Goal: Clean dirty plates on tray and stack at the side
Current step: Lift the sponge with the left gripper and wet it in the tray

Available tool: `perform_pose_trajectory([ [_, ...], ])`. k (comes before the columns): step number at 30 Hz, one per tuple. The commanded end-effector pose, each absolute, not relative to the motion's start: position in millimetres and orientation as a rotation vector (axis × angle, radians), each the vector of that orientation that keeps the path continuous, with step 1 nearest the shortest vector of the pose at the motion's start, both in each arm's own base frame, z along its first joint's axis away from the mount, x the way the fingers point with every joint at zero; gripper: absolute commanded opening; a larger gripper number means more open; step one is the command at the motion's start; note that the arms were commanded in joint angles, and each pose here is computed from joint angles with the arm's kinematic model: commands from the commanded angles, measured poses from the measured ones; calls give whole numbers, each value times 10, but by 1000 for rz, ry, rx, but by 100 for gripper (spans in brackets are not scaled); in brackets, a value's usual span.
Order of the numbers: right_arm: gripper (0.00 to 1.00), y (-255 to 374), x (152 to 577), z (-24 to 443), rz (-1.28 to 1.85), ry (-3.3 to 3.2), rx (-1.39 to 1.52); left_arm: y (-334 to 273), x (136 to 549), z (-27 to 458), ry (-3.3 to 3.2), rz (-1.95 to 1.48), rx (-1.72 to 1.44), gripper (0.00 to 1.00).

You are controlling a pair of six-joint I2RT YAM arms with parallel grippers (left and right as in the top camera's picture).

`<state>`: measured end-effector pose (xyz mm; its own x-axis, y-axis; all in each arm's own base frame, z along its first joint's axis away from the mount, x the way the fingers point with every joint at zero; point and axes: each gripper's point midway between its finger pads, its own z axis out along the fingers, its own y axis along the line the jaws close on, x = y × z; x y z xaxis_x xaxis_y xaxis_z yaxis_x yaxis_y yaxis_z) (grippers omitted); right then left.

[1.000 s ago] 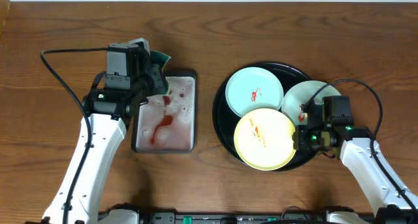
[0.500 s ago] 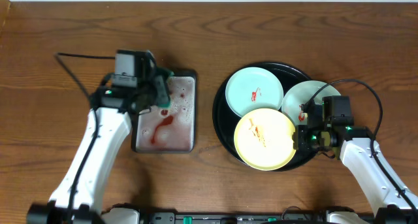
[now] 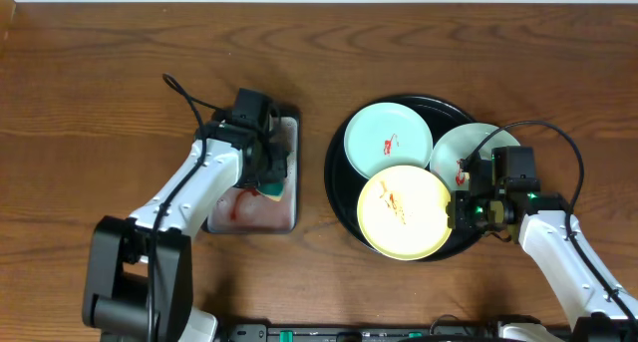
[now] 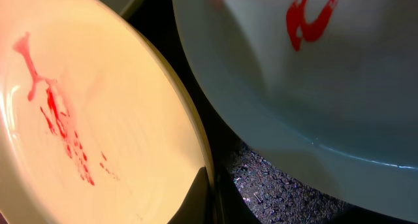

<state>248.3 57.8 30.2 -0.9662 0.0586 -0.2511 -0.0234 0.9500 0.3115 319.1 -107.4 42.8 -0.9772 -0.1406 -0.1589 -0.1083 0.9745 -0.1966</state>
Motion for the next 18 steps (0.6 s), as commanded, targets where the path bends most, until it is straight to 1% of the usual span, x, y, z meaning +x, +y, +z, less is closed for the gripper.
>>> perform_pose_trajectory([
  [1, 1, 599, 2477, 294, 459, 2850, 16, -1103, 3181, 358, 2959, -265, -234, 7],
  [8, 1, 599, 2478, 294, 459, 2850, 16, -1271, 3171, 359, 2950, -280, -161, 7],
  [12, 1, 599, 2477, 294, 459, 2850, 16, -1312, 3185, 366, 2940, -293, -209, 7],
  [18, 1, 599, 2479, 295, 459, 2849, 16, -1354, 3214, 382, 2927, -327, -203, 7],
])
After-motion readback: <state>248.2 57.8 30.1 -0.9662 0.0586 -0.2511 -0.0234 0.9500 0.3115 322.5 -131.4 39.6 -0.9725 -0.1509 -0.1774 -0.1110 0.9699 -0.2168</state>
